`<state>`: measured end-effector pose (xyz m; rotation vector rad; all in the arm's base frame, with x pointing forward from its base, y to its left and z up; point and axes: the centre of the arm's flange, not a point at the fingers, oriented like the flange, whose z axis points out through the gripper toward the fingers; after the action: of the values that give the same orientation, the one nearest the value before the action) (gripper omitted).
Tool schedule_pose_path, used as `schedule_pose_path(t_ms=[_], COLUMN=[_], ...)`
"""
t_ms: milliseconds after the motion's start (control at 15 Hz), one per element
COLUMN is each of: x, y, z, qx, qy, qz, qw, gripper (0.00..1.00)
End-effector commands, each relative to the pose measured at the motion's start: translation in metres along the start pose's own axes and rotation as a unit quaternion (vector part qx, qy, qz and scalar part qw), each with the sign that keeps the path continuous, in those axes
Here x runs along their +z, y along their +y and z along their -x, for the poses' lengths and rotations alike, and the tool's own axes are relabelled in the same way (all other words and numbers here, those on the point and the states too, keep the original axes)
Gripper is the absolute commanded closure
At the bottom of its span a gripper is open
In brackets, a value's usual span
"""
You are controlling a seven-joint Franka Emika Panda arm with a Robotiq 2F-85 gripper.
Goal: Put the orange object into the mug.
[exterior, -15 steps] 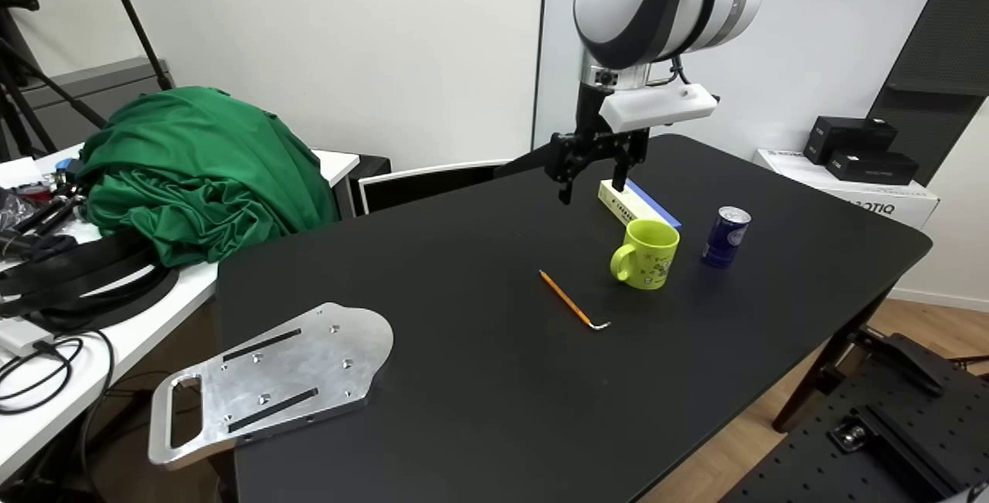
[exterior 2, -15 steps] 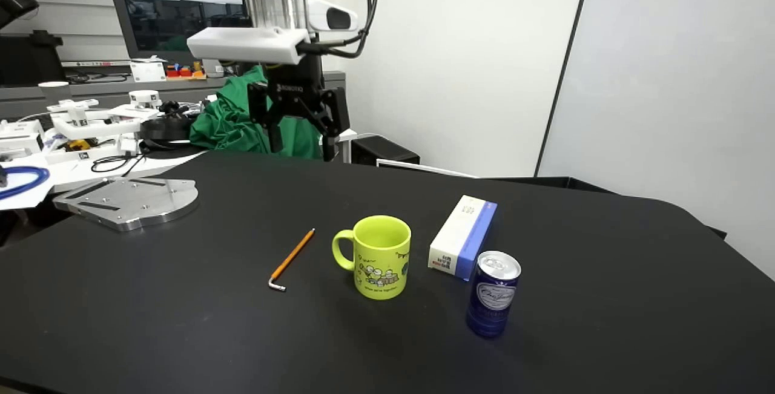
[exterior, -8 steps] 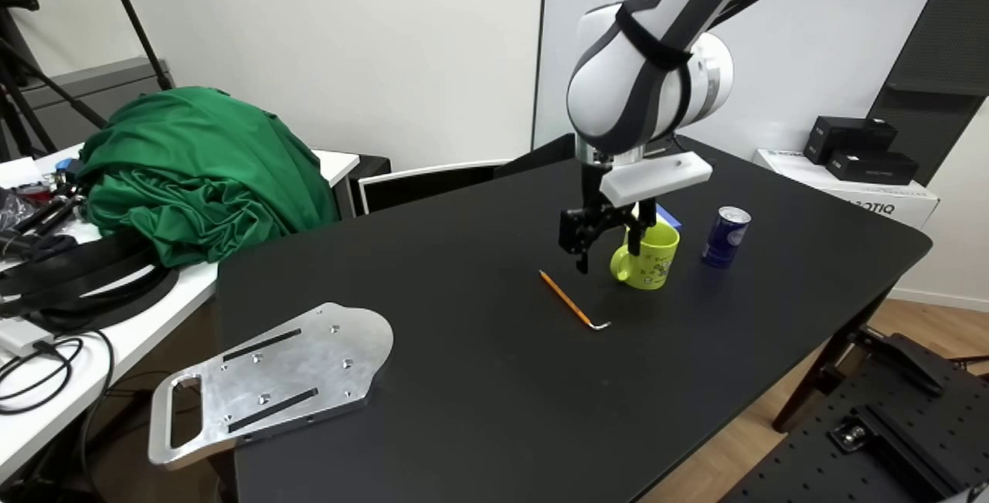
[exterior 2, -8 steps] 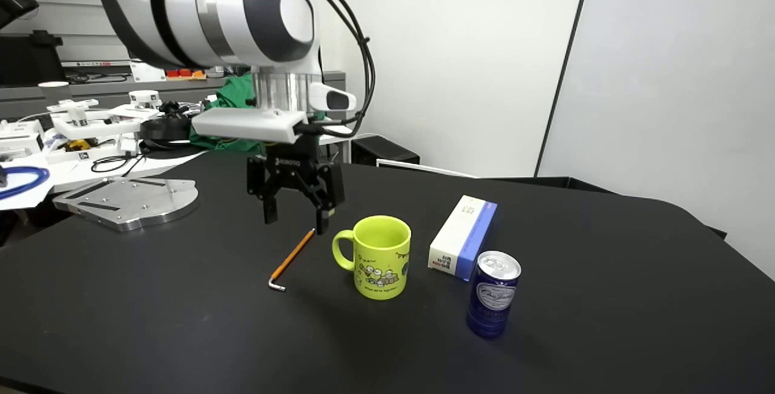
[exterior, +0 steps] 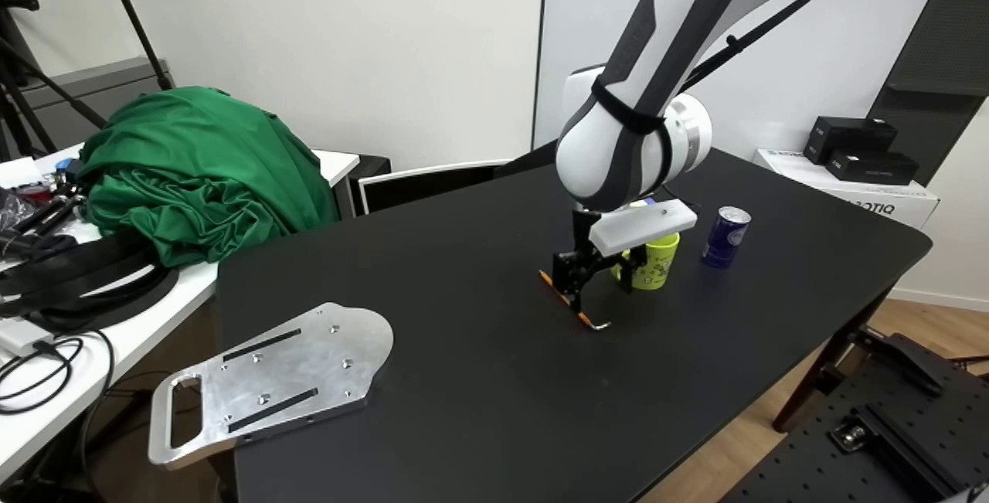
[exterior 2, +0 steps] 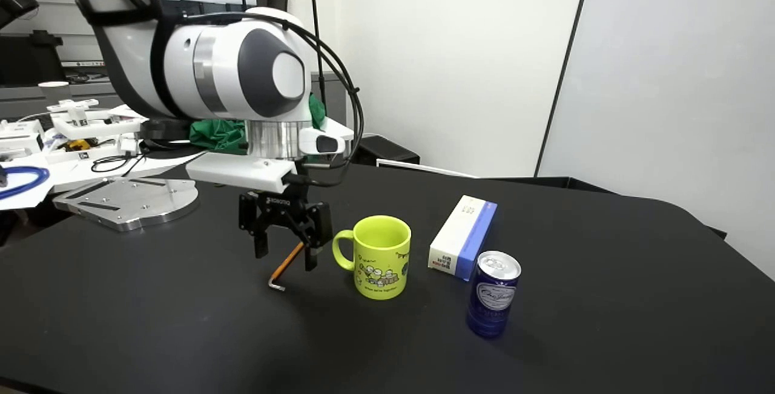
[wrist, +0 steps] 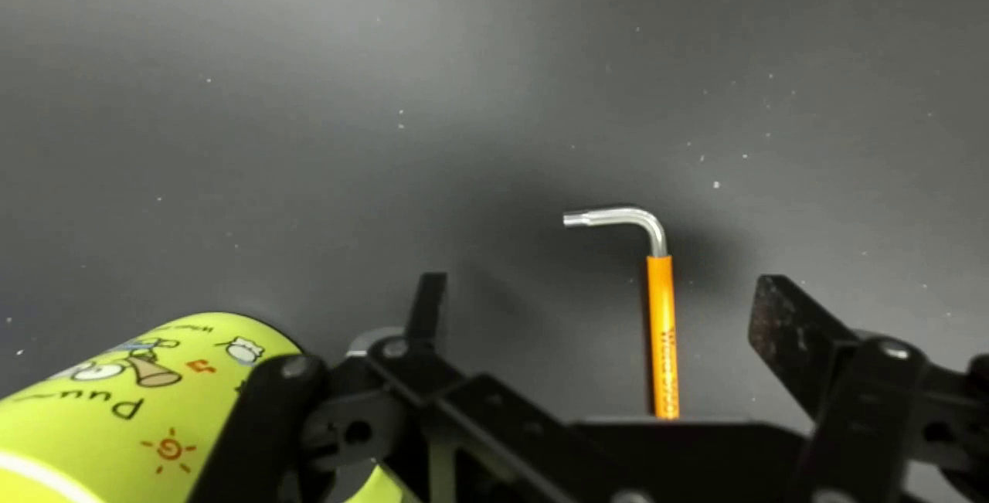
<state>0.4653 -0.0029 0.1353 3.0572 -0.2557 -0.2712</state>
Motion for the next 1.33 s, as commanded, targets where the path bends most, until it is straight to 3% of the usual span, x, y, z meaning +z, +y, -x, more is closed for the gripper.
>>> schedule_pose_path(t_ms=[0,267,600,667,733,1267], x=[0.017,0.029,0.041,0.043,0.045,0.040], y=[-0.007,-0.013,-0.017,-0.017,-0.017,-0.014], z=[-0.002,0.000,0.004,0.005,0.005,0.008], qx=[0.016,0.022,0.009,0.005,0.004,0.009], qy=[0.017,0.050,0.102,0.107,0.114,0.120], qz=[-0.017,-0.039,-0.025,-0.022,-0.018,-0.013], qw=[0.9996,0.9978,0.9944,0.9940,0.9933,0.9926], gripper=[0.00,0.00,0.00,0.25,0.26,0.80])
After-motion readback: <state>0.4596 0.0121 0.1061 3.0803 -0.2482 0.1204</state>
